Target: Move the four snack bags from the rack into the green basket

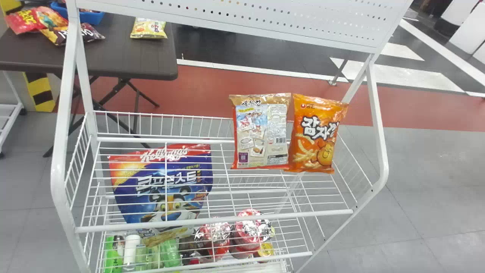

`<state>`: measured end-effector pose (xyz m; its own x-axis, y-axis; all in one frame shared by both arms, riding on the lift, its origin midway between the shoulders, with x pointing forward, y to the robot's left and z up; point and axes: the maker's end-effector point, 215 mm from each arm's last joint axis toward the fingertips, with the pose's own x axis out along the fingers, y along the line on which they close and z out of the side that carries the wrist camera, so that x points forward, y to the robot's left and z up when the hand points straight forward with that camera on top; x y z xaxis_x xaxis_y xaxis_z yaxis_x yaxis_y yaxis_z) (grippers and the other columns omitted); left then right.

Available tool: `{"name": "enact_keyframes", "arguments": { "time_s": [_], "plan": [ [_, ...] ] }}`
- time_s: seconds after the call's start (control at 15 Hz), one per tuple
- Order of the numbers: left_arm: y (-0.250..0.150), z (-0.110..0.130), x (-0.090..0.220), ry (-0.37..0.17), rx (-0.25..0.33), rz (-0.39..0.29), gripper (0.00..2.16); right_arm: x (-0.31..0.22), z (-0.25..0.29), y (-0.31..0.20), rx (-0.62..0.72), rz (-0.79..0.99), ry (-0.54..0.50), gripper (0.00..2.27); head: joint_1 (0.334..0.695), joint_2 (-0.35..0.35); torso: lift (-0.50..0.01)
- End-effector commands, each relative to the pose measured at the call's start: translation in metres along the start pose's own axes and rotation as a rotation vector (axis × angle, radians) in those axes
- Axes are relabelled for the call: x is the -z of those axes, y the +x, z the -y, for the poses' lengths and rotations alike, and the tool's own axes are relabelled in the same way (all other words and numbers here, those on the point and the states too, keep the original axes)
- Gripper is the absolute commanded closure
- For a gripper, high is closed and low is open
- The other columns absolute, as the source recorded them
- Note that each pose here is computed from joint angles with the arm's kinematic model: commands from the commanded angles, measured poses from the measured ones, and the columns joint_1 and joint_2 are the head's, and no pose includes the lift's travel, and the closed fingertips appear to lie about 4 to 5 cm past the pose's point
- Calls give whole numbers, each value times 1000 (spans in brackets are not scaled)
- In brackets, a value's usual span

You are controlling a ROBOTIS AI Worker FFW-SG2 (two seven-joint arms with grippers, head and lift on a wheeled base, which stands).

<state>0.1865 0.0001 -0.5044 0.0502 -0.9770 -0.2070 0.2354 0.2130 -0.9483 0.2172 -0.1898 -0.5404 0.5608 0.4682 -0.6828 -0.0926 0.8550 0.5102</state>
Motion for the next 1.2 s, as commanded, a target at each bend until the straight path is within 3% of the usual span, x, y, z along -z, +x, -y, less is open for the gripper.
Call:
{"name": "enact_keyframes", "arguments": {
  "time_s": [0.0,0.33,0.4,0.47,0.53,0.67,1.13],
  "plan": [
    [-1,1,3,-5,4,2,2128,31,-14,10,-42,-66,63,2186,695,-350,0],
    [1,4,7,0,11,-3,2128,41,-19,43,-57,-55,51,2175,695,-350,0],
    [1,5,7,0,14,-2,2128,45,-19,47,-59,-67,57,2024,695,-350,0],
    [1,6,7,3,15,-1,2128,54,-20,49,-65,-98,66,1760,695,-350,0],
    [1,6,7,3,15,-1,2128,58,-22,50,-71,-108,63,1349,695,-350,0],
    [1,6,7,4,15,0,2128,67,-23,46,-72,-131,70,-2,695,-350,0],
    [2,4,6,9,6,1,2128,16,-2,22,-10,-9,10,56,695,-350,0]
  ]
}}
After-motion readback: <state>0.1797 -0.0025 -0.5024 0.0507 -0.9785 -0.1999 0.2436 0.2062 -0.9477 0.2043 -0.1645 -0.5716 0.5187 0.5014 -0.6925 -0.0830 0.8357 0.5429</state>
